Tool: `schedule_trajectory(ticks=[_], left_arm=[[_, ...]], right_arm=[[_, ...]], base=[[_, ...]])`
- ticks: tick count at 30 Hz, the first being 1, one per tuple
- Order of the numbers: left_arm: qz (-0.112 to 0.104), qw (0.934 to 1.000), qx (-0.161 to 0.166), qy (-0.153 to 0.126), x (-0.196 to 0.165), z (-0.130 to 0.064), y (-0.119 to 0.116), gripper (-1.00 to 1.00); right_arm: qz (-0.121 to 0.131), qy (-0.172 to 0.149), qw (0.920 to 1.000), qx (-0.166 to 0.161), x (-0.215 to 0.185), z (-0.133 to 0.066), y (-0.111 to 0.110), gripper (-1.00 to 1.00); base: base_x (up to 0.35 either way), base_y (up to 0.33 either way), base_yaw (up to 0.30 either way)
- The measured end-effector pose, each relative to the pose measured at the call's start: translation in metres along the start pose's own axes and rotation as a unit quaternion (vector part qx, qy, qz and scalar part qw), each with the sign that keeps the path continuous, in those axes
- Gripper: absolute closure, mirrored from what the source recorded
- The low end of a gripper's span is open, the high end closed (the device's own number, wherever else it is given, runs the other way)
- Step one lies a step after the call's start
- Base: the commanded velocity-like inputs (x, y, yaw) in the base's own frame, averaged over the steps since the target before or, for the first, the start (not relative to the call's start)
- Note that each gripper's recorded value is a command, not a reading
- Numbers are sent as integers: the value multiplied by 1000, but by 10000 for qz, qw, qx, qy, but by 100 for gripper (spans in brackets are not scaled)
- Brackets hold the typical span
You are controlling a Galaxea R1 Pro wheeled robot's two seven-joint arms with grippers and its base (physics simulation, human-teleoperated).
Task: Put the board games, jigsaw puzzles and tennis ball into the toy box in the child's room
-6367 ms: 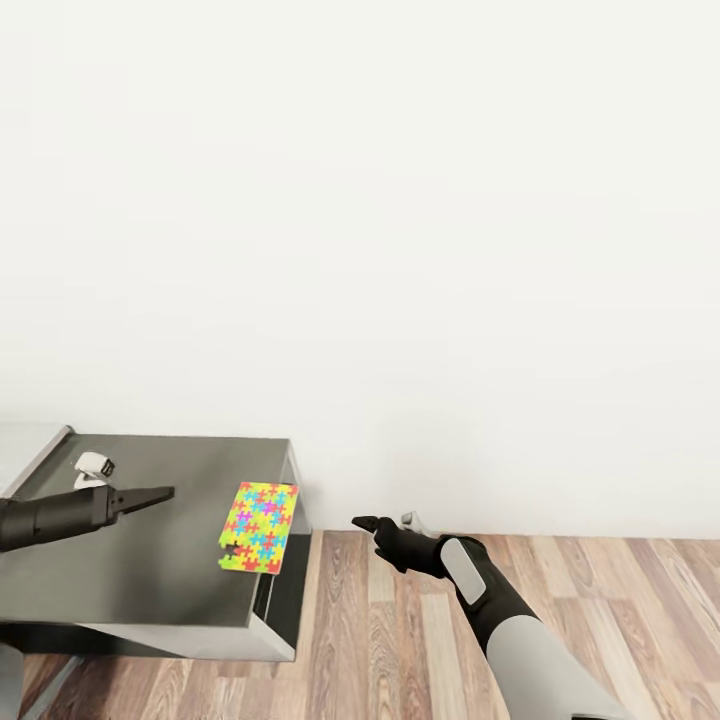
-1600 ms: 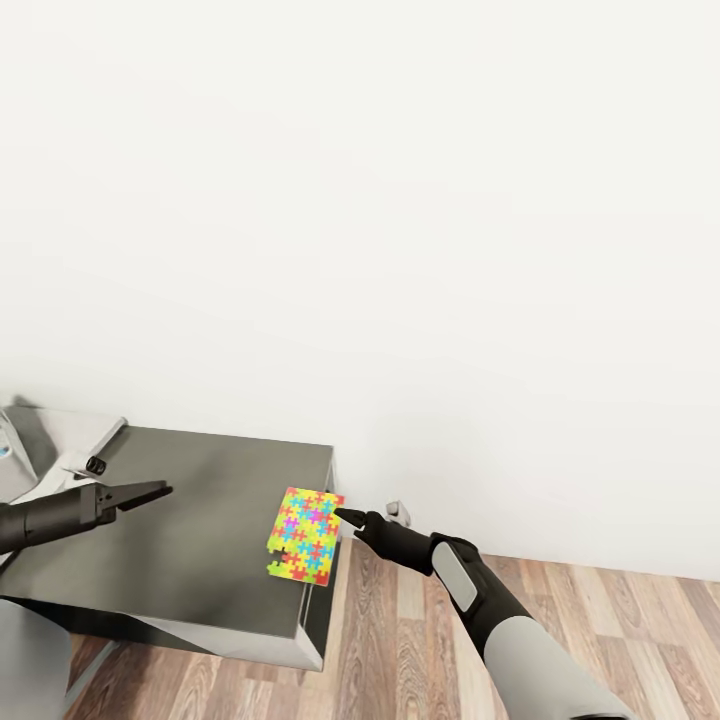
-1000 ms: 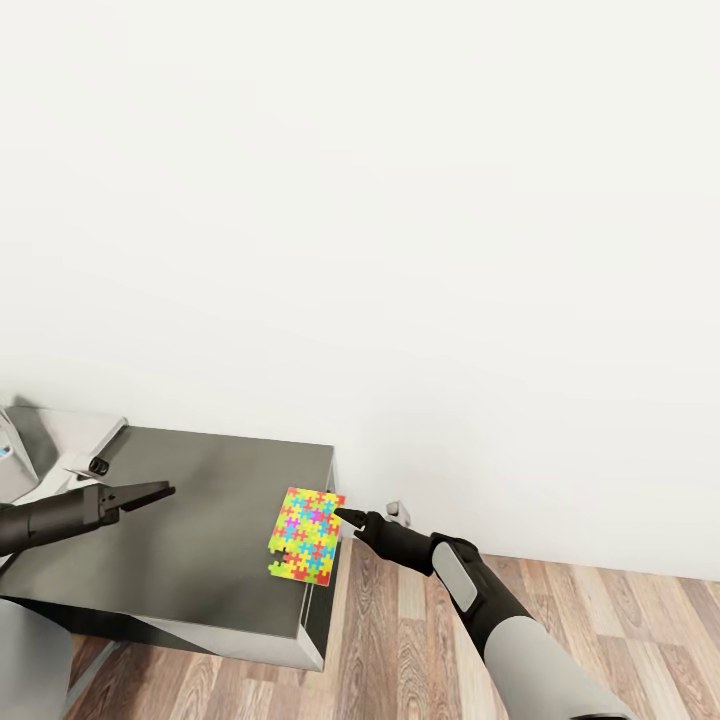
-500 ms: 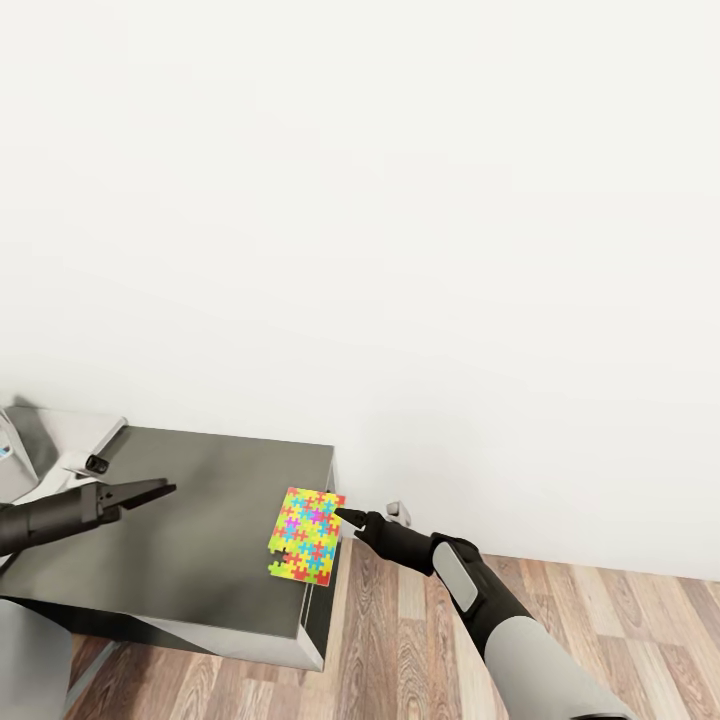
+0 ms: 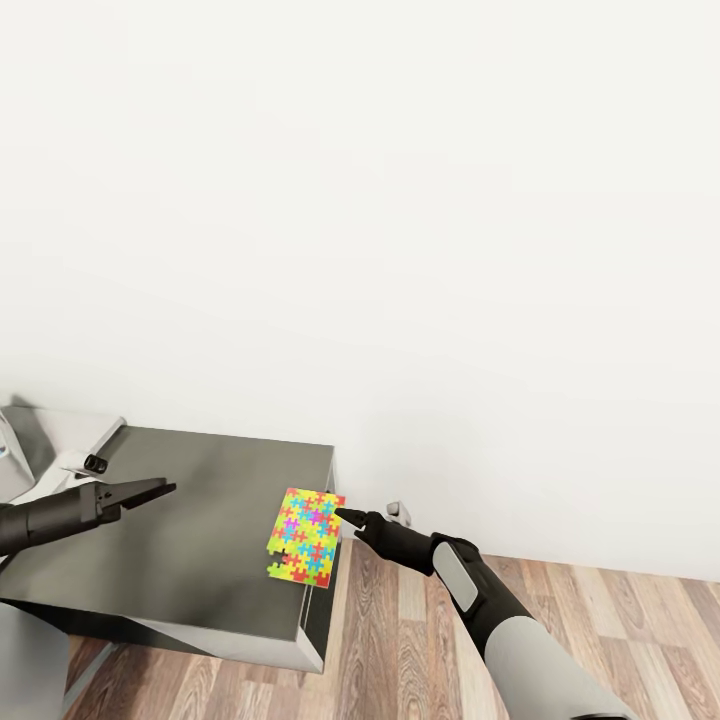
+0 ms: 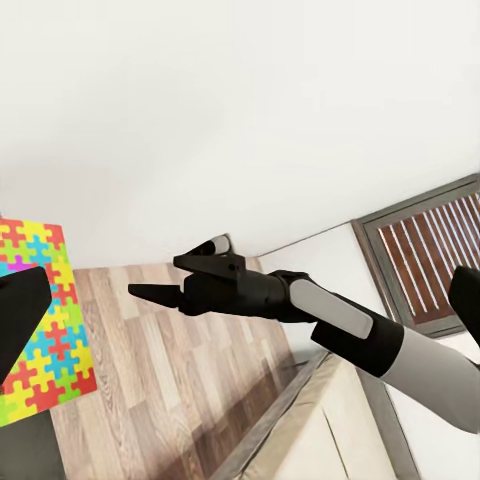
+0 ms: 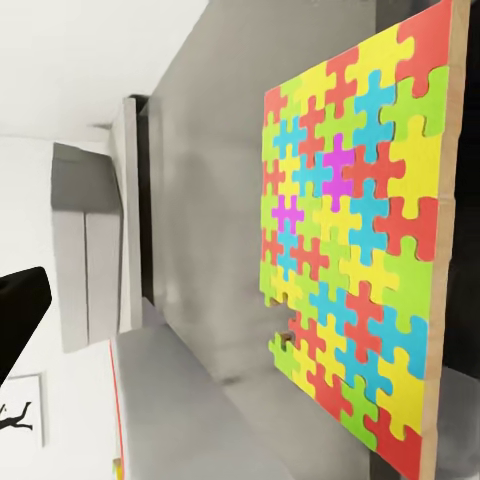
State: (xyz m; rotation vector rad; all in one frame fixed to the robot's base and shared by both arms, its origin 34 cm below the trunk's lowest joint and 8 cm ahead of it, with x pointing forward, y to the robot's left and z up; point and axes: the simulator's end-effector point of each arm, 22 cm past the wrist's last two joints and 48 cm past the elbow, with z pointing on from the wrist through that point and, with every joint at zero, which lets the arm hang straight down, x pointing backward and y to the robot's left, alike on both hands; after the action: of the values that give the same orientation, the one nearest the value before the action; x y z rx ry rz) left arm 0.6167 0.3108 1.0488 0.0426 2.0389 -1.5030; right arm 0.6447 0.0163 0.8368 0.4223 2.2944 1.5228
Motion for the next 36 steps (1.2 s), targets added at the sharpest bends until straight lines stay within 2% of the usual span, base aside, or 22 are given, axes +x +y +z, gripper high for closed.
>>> schedule_trajectory(ticks=[7,36], left_arm=[[0,10000,1,0,0,0,0,-100],[1,10000,-2,1,3,9,24,-100]], right_arm=[[-3,-1,10000,0,0,0,0,-100],[-18,-6,10000,3,-6,14,-21,-100]], base=[[0,0,0],[0,0,0]])
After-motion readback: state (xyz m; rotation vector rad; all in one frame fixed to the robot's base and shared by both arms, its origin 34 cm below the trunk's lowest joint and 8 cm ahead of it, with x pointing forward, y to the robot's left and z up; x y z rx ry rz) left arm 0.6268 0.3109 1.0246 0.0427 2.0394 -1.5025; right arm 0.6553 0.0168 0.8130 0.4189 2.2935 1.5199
